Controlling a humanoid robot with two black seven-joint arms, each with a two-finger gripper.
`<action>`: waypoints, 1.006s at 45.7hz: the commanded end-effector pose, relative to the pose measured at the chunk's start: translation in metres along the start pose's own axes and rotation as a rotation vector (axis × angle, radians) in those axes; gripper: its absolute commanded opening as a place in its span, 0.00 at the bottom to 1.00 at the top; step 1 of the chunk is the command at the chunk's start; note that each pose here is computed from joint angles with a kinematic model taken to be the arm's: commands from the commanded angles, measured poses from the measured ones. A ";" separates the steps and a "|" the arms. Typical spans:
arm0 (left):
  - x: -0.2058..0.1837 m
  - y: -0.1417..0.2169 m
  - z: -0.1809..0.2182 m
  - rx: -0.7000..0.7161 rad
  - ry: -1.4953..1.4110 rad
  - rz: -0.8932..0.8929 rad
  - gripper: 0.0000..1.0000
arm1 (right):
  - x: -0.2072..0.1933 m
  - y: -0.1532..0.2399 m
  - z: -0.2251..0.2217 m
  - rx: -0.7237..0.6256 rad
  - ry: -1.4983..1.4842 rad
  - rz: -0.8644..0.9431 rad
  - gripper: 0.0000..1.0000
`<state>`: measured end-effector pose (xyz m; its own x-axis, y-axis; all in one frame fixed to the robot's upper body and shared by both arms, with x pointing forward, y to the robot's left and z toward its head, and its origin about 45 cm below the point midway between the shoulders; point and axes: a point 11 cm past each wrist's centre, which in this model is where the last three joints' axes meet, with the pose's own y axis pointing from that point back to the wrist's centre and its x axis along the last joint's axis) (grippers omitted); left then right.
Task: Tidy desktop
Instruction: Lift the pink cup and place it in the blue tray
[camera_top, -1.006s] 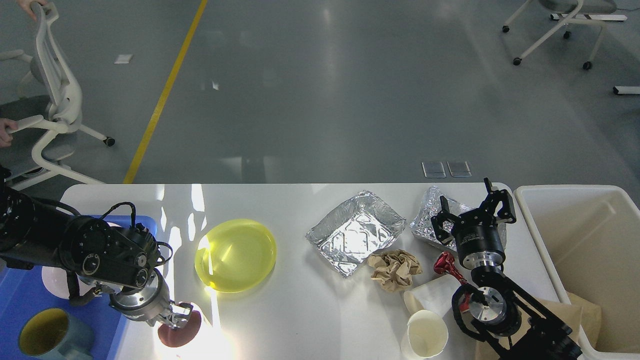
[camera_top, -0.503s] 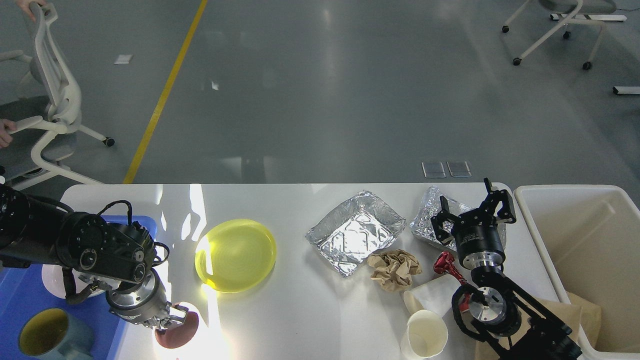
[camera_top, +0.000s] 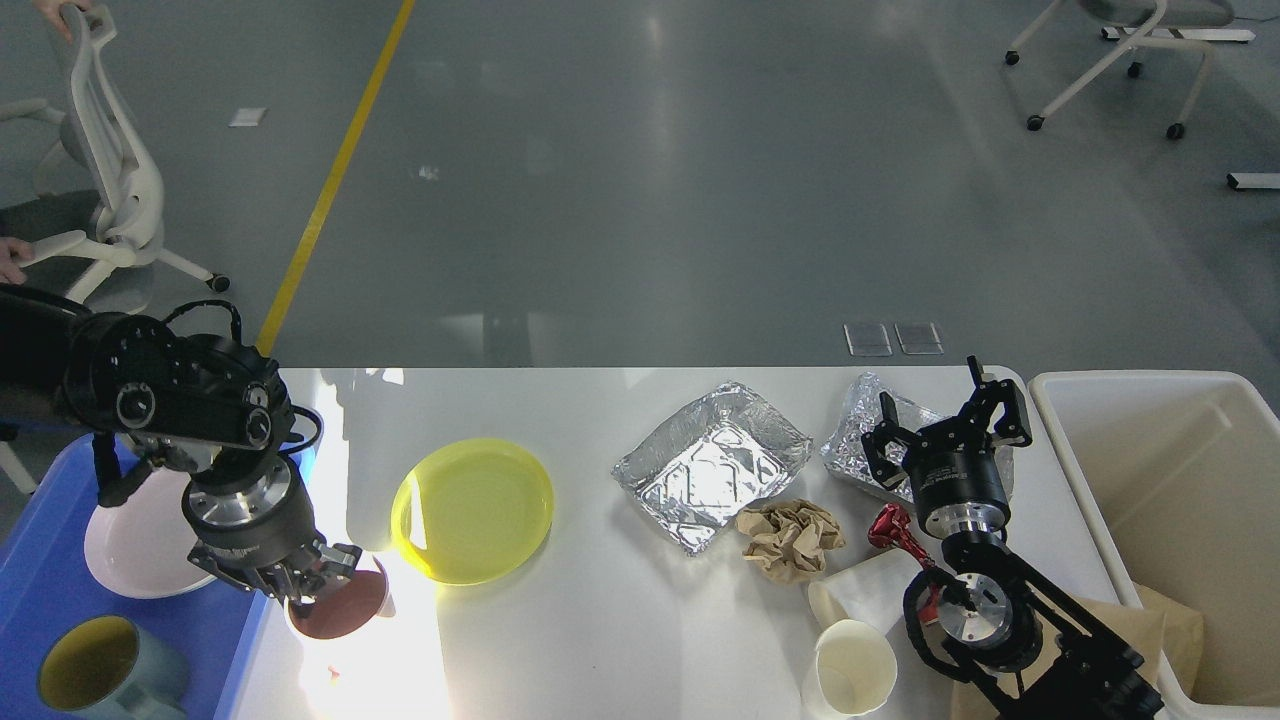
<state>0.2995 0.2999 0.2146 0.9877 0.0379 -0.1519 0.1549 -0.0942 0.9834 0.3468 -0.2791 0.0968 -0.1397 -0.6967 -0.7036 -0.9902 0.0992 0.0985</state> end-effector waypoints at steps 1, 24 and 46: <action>0.000 0.058 0.007 -0.014 0.004 -0.021 0.00 | 0.000 0.000 0.000 -0.001 0.000 0.001 1.00; -0.032 0.201 0.038 -0.177 0.076 0.120 0.00 | 0.000 0.000 0.000 0.000 0.000 0.000 1.00; -0.027 0.161 -0.097 -0.197 0.367 0.110 0.02 | 0.000 0.000 -0.001 0.001 0.001 0.000 1.00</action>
<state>0.2975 0.3353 0.3981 0.9455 0.3229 -0.0426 0.0166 0.0827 0.9964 0.3467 -0.2794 0.0966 -0.1402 -0.6969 -0.7033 -0.9901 0.0994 0.0989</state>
